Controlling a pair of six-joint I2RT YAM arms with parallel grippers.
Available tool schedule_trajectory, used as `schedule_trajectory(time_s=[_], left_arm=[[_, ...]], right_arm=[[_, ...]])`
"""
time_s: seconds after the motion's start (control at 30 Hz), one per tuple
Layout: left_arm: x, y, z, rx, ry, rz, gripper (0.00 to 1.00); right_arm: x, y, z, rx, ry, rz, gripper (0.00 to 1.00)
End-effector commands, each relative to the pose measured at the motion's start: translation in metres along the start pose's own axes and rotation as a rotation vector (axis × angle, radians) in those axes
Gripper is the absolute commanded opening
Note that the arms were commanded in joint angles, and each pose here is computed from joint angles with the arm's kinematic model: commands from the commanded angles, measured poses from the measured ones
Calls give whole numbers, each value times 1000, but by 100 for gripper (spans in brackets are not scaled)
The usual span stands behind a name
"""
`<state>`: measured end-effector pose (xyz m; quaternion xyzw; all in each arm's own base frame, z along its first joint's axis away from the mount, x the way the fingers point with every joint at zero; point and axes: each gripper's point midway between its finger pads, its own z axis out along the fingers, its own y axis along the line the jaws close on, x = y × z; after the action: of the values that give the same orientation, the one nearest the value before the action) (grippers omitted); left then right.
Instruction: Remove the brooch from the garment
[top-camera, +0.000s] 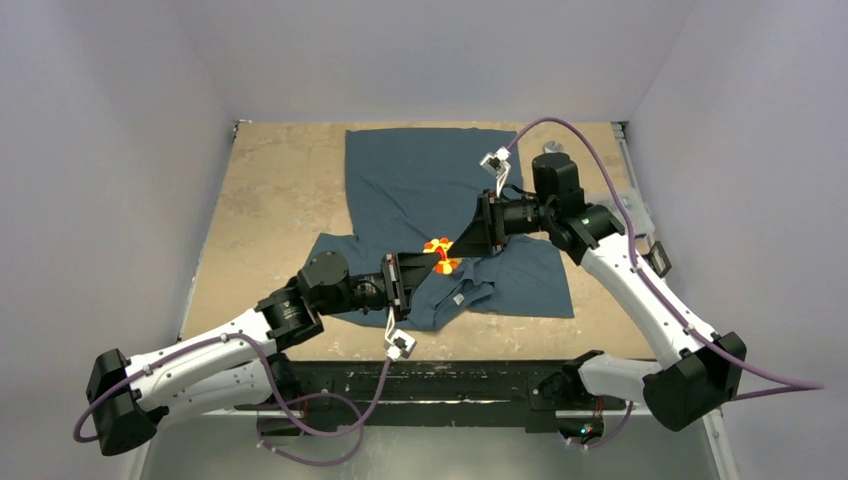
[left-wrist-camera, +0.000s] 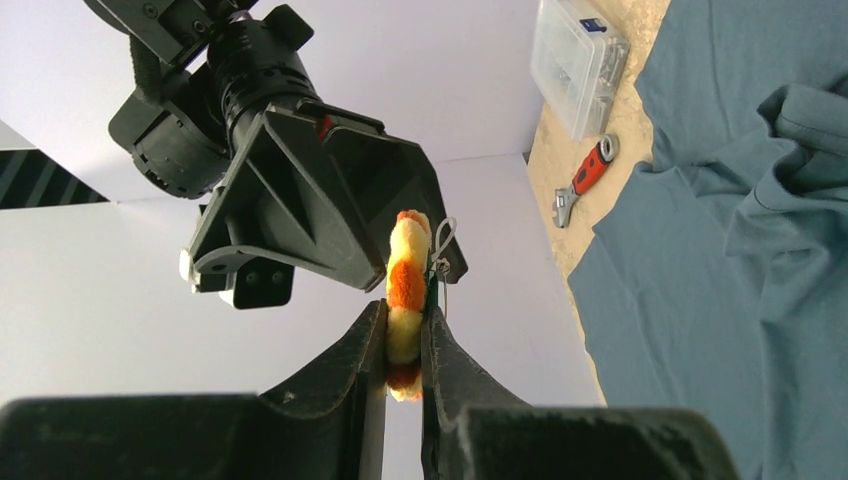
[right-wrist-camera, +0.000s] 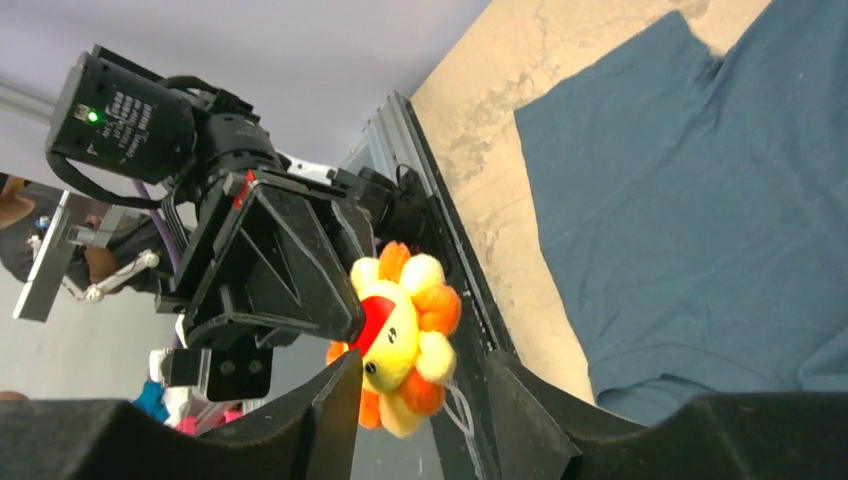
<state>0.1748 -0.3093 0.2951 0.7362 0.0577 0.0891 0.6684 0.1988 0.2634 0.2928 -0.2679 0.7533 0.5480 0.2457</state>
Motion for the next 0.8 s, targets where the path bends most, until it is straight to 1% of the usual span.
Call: schedule_trajectory(time_s=[0.0,0.07,0.2,0.23,0.4,0.43,0.47,0.5,0.53,0.7,0.73,0.77], left_arm=[[0,23,-5,-70,8,29,0],[-1,23,-5,-69,7,28,0],[-1,22,-6,-67,6,30,0],[-1,22,-6,-67,5,31,0],[-1,20,-6,-62,6,34,0],[-1,21,-6,-63,10,37,0],[0,21,-6,-66,15,38,0],[1,21,-6,-66,18,37,0],[0,21,-7,-67,18,36,0],[1,18,-9,-65,27,28,0],[2,17,-9,-64,30,27,3],[2,17,-10,-64,32,26,8]], right_arm=[[3,4,-3,-25,-2,10,52],[4,6,-2,-44,1,18,48],[1,13,-2,-88,-1,8,32],[0,14,-2,-94,-1,5,30],[-2,16,-1,-108,5,7,27],[-2,16,-1,-115,7,9,23],[-2,16,0,-120,11,11,15],[-2,16,0,-119,12,11,4],[-2,15,0,-115,11,12,0],[-3,13,1,-107,12,17,0],[-4,12,1,-99,9,15,0],[-6,11,1,-88,2,12,0]])
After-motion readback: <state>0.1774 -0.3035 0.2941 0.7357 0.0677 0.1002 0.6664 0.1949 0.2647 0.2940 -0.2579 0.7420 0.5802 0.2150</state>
